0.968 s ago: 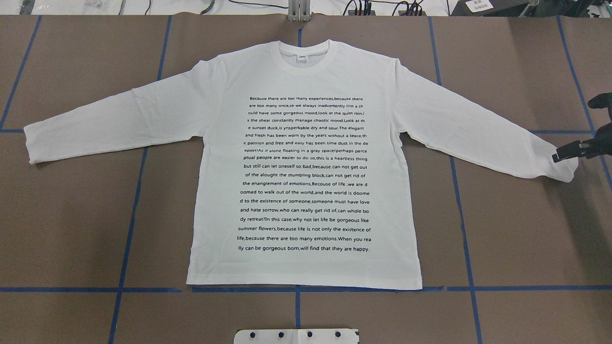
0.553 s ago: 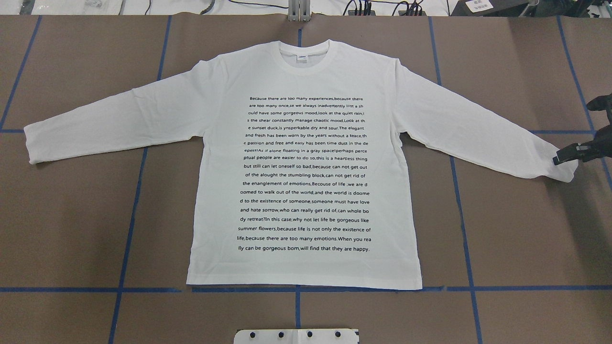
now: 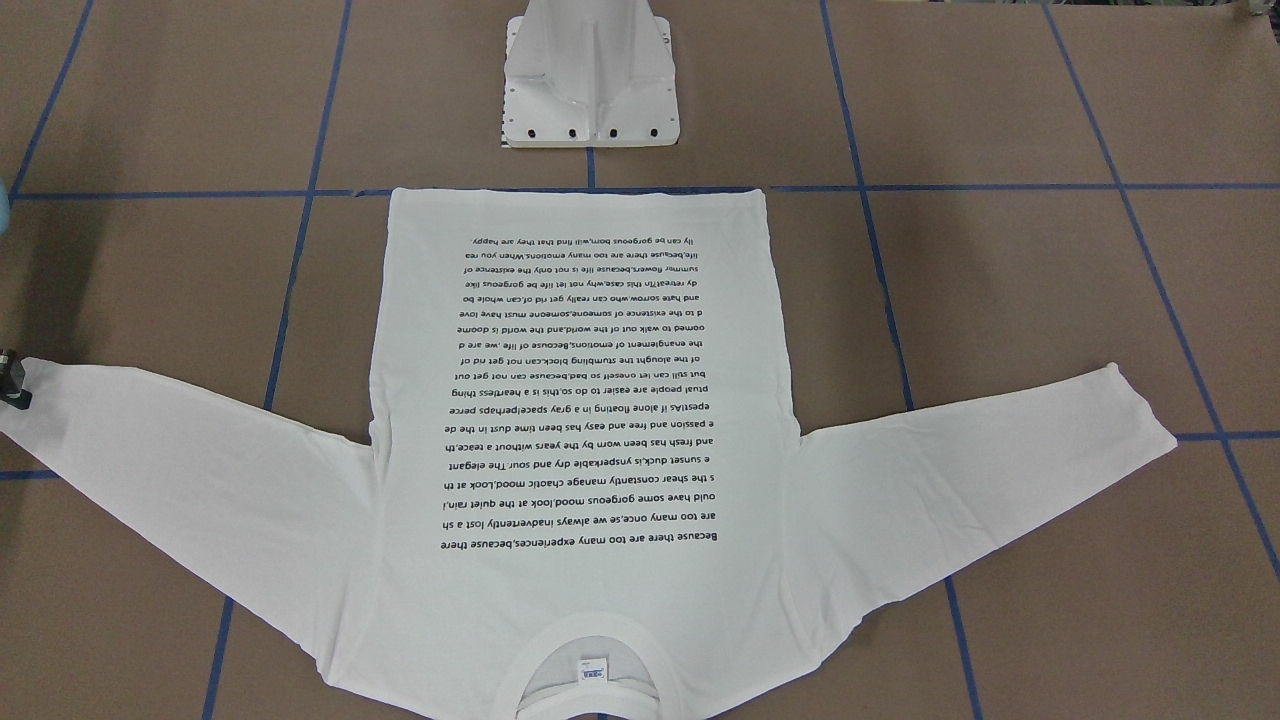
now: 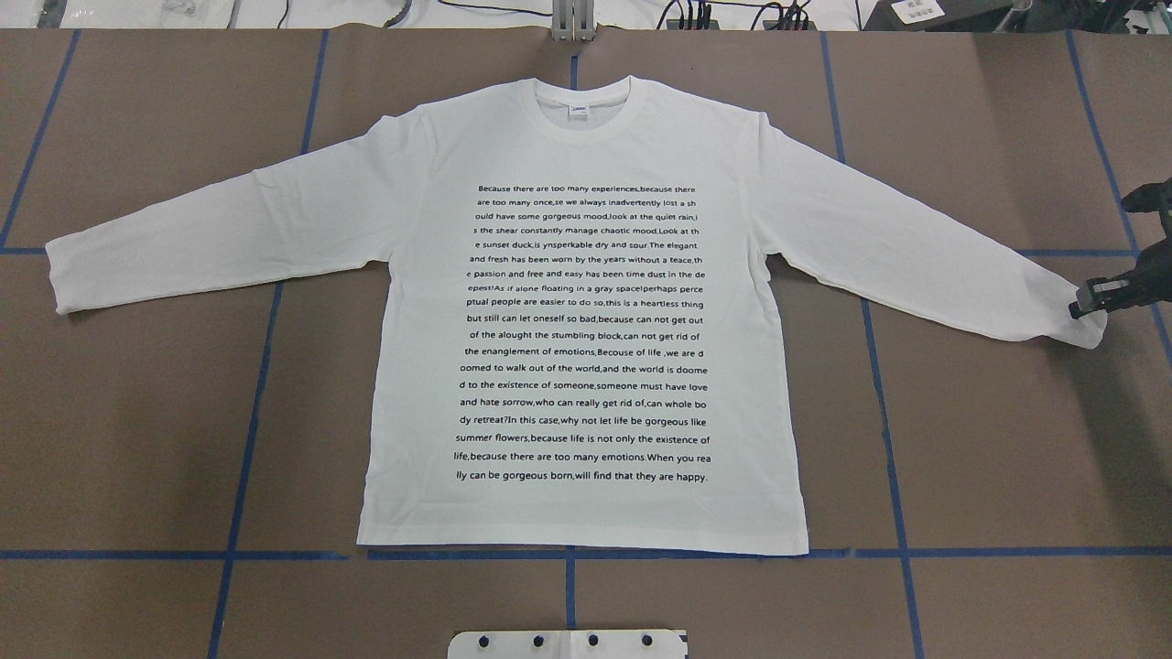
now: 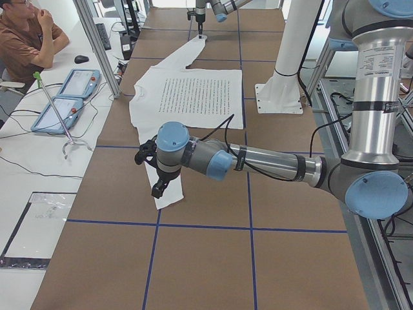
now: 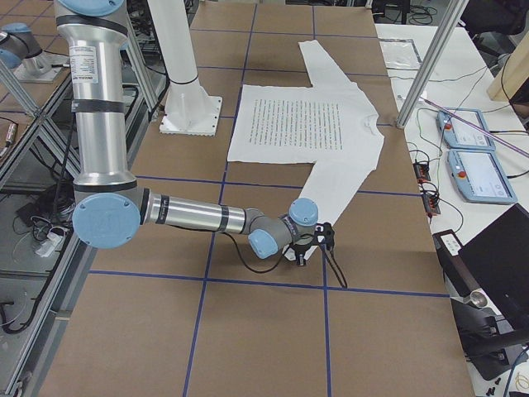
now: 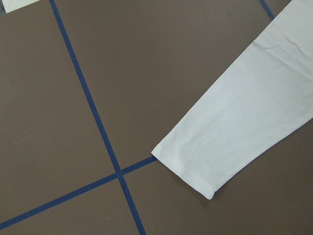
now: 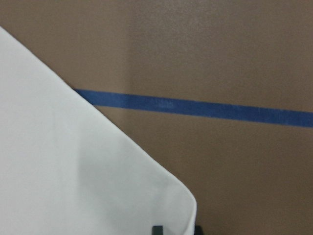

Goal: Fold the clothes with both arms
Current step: 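Lower the right gripper onto the sleeve cuff nearest it and grasp it, then carry the held sleeve with the right gripper across the shirt body toward the collar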

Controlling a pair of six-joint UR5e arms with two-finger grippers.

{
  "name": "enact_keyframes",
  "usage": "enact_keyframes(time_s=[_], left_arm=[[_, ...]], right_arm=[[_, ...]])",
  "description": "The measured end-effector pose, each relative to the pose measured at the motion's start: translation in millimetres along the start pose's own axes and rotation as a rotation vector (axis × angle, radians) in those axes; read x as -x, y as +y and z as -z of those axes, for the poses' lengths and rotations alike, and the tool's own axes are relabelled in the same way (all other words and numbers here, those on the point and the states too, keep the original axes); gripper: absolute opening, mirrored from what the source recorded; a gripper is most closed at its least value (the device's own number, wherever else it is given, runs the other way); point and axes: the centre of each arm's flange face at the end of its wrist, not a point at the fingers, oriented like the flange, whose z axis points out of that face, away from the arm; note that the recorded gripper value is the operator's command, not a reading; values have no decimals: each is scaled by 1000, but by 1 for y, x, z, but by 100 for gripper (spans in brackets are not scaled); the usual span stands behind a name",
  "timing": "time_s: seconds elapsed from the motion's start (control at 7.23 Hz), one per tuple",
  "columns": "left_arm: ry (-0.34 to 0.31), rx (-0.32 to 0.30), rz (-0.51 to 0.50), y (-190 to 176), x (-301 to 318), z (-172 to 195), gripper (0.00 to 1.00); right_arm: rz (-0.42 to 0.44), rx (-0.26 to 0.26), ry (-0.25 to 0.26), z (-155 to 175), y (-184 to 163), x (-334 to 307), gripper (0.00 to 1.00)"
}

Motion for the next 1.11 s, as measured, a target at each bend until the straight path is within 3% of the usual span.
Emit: enact_keyframes(time_s=[0.41, 0.69, 1.11], left_arm=[[0, 0, 0, 0, 0, 0, 100], [0, -1, 2, 0, 0, 0, 100], [0, 0, 2, 1, 1, 0, 100]], right_arm=[[25, -39, -50, 27, -11, 17, 0], [36, -60, -145, 59, -24, 40, 0], [-104, -89, -292, 111, -85, 143, 0]])
